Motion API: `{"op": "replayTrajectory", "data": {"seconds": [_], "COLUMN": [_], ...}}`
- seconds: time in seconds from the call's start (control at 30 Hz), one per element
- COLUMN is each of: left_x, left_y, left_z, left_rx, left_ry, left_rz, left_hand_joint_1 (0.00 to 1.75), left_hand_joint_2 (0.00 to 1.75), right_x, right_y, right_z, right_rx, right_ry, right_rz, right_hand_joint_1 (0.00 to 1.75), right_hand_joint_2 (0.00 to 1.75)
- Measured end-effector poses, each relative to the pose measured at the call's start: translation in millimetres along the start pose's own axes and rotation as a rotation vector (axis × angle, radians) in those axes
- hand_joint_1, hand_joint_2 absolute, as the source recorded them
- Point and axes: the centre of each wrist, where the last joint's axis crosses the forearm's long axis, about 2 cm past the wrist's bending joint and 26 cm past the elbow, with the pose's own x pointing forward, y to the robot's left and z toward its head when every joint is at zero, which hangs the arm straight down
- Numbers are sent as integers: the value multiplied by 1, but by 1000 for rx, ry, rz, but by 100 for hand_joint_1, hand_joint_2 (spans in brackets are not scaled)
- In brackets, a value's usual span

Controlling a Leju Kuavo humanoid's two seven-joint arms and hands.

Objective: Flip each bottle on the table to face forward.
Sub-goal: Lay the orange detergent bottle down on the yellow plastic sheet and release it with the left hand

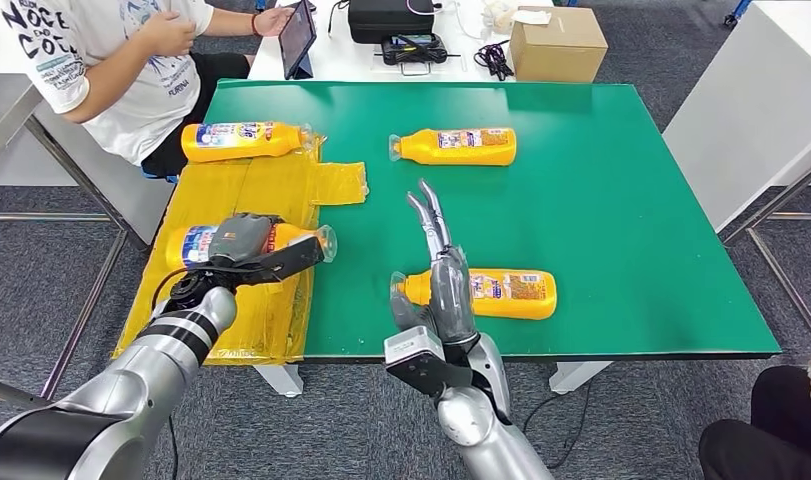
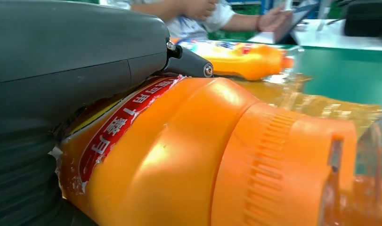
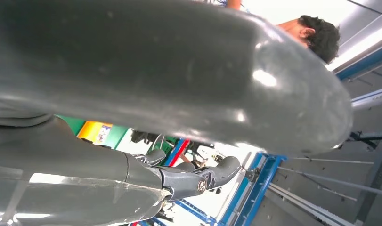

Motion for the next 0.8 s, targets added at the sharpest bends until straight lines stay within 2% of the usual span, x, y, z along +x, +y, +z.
{"op": "replayTrajectory", "data": {"seconds": [0.43,0.8], "left_x": [-11,-18], "left_y": [-5,-18], "left_z": [5,12], "left_rx": [-38,-120], "left_ry": [63,89], "left_rz": [-76,-26], "left_hand_joint_1": [175,175], "left_hand_joint_2": [175,175], "right_x": [-6,-10], "right_y": [5,10], "right_z": [6,11], "right_rx": [53,88], "right_ry": [23,42], "right_rz": [-6,-13], "right_hand_joint_1": [0,0], "right_hand_joint_2": [0,0]}}
